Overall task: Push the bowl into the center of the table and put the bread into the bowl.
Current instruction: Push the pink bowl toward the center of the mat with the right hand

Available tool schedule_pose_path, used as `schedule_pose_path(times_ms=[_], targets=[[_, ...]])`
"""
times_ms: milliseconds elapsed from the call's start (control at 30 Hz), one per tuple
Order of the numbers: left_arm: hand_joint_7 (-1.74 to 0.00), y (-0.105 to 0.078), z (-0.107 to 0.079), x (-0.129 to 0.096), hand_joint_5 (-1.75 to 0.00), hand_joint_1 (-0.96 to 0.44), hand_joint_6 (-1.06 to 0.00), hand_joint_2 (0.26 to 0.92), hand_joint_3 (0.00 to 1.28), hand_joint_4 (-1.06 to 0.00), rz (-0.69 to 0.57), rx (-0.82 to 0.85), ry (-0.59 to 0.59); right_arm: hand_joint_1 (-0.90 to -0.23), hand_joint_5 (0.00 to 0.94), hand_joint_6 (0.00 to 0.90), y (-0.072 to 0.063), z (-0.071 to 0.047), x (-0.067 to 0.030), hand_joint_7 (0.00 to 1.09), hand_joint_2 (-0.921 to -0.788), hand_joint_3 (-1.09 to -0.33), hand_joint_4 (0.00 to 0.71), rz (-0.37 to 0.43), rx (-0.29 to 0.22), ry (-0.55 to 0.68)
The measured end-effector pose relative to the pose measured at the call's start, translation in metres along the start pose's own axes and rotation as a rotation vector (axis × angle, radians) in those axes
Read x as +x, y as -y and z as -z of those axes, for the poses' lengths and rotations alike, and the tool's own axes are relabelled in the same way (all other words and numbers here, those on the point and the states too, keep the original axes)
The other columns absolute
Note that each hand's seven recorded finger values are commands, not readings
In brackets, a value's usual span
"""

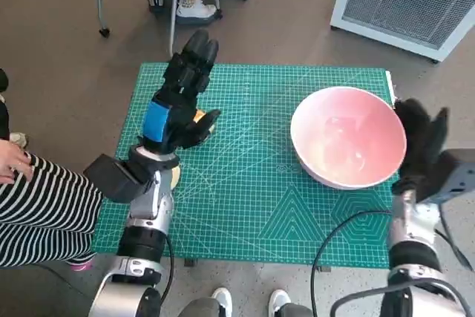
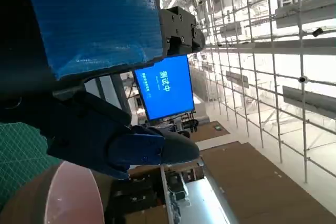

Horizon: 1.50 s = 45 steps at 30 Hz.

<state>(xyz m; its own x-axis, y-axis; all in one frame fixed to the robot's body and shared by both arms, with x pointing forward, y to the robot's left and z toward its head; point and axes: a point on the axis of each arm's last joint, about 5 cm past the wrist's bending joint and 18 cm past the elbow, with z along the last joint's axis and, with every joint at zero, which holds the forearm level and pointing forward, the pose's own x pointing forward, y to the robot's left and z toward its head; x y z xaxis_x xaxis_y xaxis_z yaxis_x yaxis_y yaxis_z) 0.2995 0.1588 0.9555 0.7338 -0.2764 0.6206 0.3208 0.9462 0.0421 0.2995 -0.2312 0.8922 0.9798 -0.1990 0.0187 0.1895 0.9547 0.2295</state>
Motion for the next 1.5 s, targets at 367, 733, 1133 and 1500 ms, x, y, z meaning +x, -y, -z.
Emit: schedule_pose_path(times_ms=[367,733,1133,1500], targets=[[-0.24,-0.003,-0.001,0.0,0.0,-0.5,-0.08,0.921,0.29,-0.1,0.01,-0.001,-0.004,-0.588,0.001,0.062,-0.032,0.004,0.0046,0.24,-0.921,-0.842,0.081,-0.111,0.076,-0.022],[-0.24,-0.006,-0.003,-0.002,0.0,-0.51,-0.08,0.921,0.28,-0.1,-0.003,-0.005,0.005,-0.575,0.0,0.059,-0.058,0.004,0.0084,0.22,-0.921,-0.855,0.071,-0.203,0.128,-0.024],[-0.23,-0.011,-0.005,-0.006,0.0,-0.51,-0.08,0.921,0.28,-0.09,-0.006,0.002,0.002,-0.567,0.0,0.061,-0.079,0.003,0.0112,0.2,-0.921,-0.881,0.056,-0.237,0.199,-0.07],[-0.23,-0.011,-0.004,-0.01,0.0,-0.51,-0.09,0.921,0.28,-0.09,-0.021,0.002,-0.007,-0.554,0.002,0.067,-0.084,0.0,0.0138,0.17,-0.921,-0.887,0.054,-0.267,0.205,-0.068]])
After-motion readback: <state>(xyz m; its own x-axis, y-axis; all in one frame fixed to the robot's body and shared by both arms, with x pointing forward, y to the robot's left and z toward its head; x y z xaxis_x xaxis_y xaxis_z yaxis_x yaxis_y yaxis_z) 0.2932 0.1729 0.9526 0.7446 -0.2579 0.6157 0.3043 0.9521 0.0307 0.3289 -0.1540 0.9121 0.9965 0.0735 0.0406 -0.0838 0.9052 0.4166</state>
